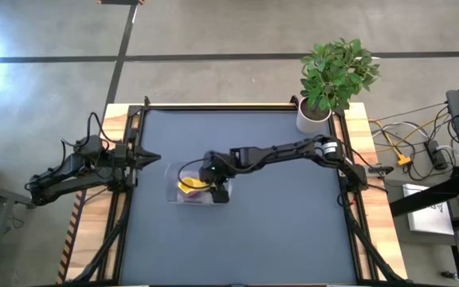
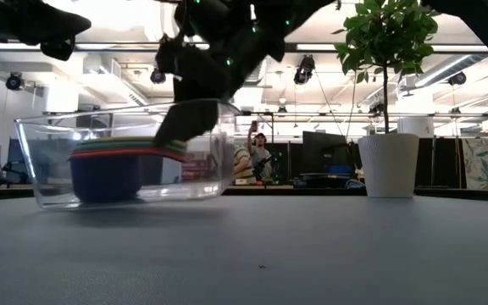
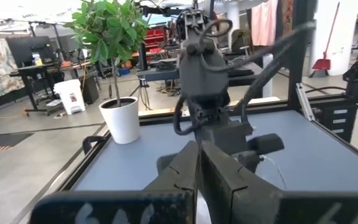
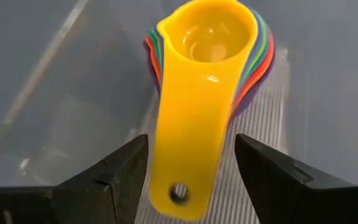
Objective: Nest measuring cups in basket
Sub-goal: Put the stacked measuring cups into the transparent bin, then return to Home Position
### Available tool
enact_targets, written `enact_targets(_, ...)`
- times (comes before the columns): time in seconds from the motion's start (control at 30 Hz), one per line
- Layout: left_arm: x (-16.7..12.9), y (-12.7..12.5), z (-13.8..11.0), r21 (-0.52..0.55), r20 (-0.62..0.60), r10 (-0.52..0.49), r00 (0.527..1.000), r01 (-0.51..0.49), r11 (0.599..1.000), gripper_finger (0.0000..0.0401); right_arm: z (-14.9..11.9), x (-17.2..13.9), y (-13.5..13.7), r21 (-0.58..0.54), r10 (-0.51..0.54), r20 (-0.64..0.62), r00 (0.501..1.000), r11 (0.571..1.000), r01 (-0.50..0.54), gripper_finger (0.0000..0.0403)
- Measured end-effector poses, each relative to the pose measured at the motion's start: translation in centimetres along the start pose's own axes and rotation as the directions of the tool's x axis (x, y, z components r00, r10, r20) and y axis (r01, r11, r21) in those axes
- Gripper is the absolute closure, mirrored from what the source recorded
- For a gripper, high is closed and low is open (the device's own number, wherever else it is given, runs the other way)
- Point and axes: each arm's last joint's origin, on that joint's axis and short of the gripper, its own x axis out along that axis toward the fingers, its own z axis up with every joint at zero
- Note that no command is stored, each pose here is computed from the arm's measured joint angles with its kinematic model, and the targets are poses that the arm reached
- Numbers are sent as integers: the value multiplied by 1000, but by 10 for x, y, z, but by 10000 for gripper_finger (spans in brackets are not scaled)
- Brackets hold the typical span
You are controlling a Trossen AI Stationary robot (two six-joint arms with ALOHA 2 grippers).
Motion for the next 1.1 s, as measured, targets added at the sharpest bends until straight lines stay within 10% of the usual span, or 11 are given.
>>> enact_targets(0.6,0,-2,1,4,13,-54,998,54,999,401,6,-13,-1,1,83,34,996,997,-83,183)
enact_targets(1.1,-3,-4,3,12,52,-126,991,125,992,401,-33,-146,29,-15,-48,335,941,998,56,244)
